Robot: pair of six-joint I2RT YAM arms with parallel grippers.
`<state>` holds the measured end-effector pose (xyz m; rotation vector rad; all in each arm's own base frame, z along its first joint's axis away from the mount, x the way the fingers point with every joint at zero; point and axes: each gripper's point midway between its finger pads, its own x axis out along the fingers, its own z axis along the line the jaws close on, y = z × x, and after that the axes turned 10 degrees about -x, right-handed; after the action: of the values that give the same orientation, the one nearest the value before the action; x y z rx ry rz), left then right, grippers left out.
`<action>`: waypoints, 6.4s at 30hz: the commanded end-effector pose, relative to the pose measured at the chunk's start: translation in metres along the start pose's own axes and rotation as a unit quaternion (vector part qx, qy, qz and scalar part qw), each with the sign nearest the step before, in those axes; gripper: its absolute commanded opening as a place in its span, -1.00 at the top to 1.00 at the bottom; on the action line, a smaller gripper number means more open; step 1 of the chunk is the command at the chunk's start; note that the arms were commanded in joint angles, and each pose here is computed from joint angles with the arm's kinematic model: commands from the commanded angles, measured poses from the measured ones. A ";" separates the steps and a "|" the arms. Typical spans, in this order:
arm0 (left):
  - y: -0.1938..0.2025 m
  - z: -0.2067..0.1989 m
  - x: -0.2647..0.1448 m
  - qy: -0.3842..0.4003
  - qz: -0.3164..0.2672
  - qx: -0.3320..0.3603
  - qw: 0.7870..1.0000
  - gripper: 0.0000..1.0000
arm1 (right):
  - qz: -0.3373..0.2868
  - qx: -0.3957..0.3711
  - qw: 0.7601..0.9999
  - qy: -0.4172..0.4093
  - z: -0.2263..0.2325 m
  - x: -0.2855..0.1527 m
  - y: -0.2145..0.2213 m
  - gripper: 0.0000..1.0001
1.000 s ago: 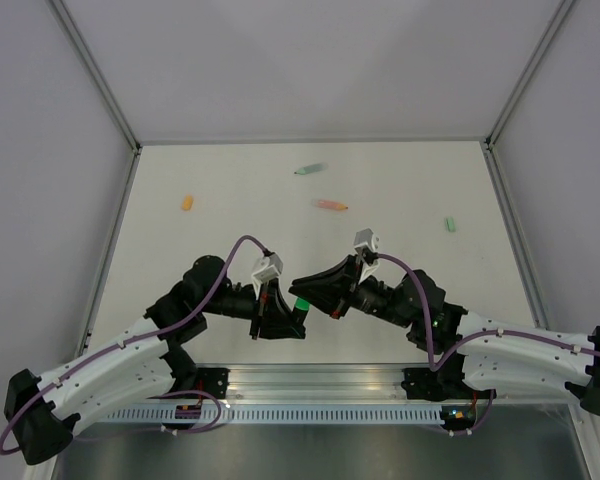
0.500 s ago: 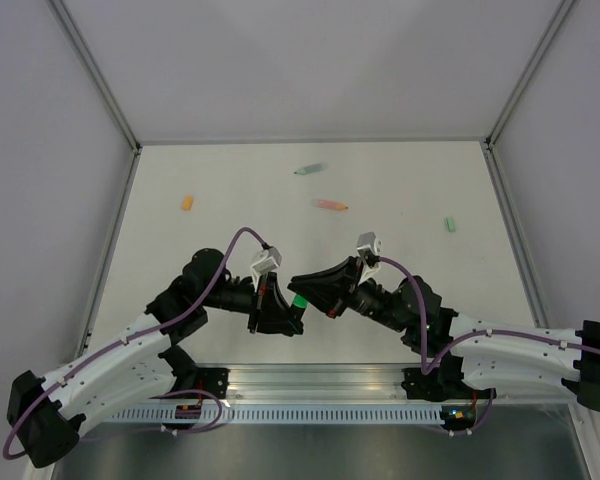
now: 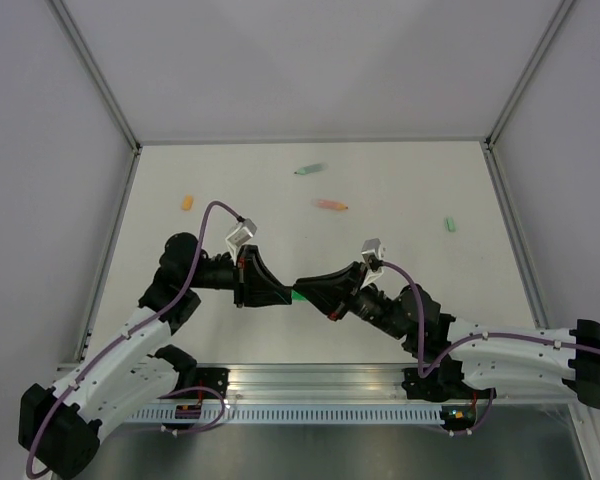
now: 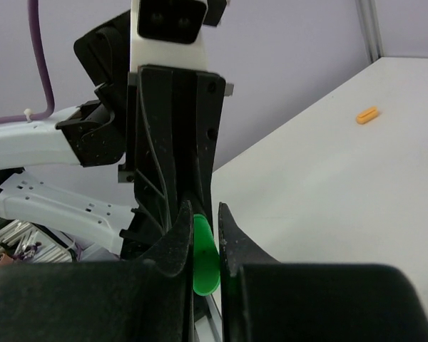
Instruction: Insert the pens into the pen caps
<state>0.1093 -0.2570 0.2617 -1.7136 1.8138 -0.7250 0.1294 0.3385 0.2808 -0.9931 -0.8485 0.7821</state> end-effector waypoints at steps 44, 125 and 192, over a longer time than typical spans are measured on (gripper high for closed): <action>-0.066 -0.045 -0.005 0.087 -0.195 0.125 0.969 0.95 | 0.059 -0.105 0.980 0.160 -0.023 -0.030 -0.077 -0.34; -0.046 -0.038 -0.013 0.051 -0.195 0.017 0.979 0.95 | 0.046 -0.515 0.854 -0.049 0.046 0.030 -0.043 -0.16; -0.002 -0.025 -0.008 0.027 -0.054 0.042 0.997 -0.94 | 0.264 -0.477 0.827 -0.140 0.041 -0.023 -0.006 1.00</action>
<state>0.1110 -0.2515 0.2789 -1.9311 1.6817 -0.7989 0.1016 0.3380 0.2901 -2.1614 -1.2714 0.8353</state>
